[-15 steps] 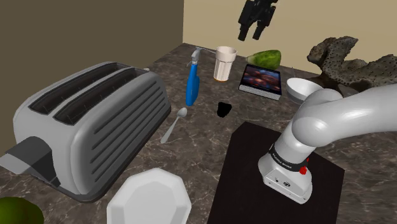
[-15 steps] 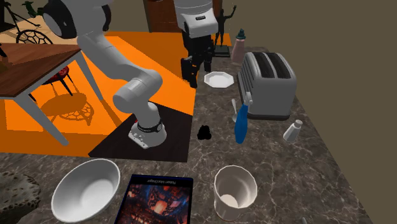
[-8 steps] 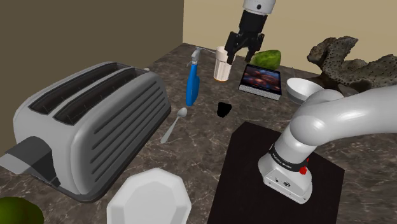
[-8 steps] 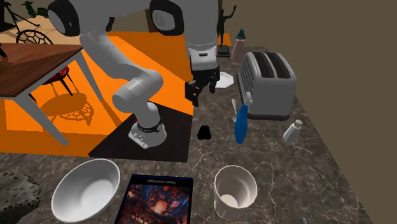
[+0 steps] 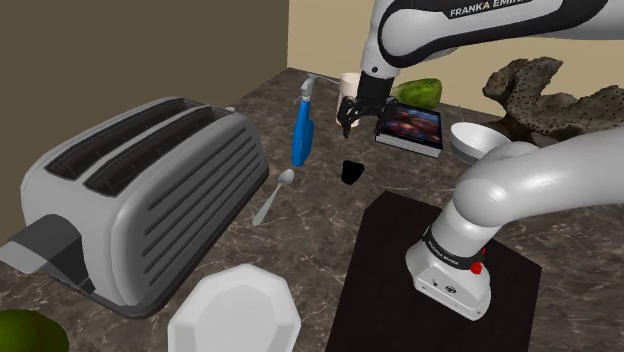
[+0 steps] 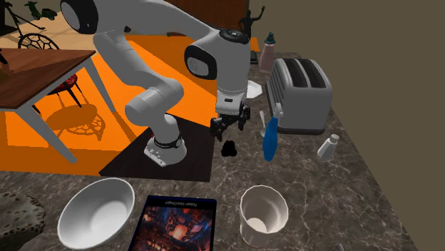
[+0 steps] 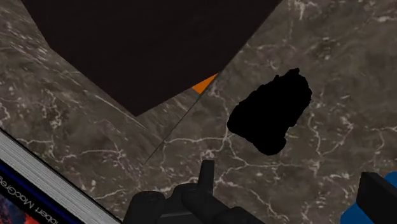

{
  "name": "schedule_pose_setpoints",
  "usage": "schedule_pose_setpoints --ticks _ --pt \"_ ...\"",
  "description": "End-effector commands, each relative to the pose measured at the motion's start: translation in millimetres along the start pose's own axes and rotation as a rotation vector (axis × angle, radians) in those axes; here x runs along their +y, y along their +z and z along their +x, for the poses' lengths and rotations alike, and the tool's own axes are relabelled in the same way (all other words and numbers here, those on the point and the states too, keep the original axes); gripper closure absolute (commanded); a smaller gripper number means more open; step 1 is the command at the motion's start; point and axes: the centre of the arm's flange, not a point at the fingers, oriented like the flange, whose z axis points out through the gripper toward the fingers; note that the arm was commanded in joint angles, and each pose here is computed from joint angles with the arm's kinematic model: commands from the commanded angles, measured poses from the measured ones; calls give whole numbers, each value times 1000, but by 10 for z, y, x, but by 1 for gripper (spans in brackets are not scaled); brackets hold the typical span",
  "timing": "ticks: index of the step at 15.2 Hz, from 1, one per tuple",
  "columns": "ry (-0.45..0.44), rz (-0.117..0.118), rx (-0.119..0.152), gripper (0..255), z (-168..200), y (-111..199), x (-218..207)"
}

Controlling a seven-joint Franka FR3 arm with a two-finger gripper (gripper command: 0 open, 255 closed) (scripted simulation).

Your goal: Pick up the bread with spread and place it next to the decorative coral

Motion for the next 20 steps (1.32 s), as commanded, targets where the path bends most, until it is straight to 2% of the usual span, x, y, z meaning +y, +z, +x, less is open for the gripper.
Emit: schedule_pose_setpoints --ticks 1,4,12,20 --pt "67 -12 -3 0 23 261 -14" --pt "160 -31 -11 0 61 657 -33" --pt "169 -33 -12 0 59 1094 -22" --pt "169 -33 -12 0 59 1094 -22"
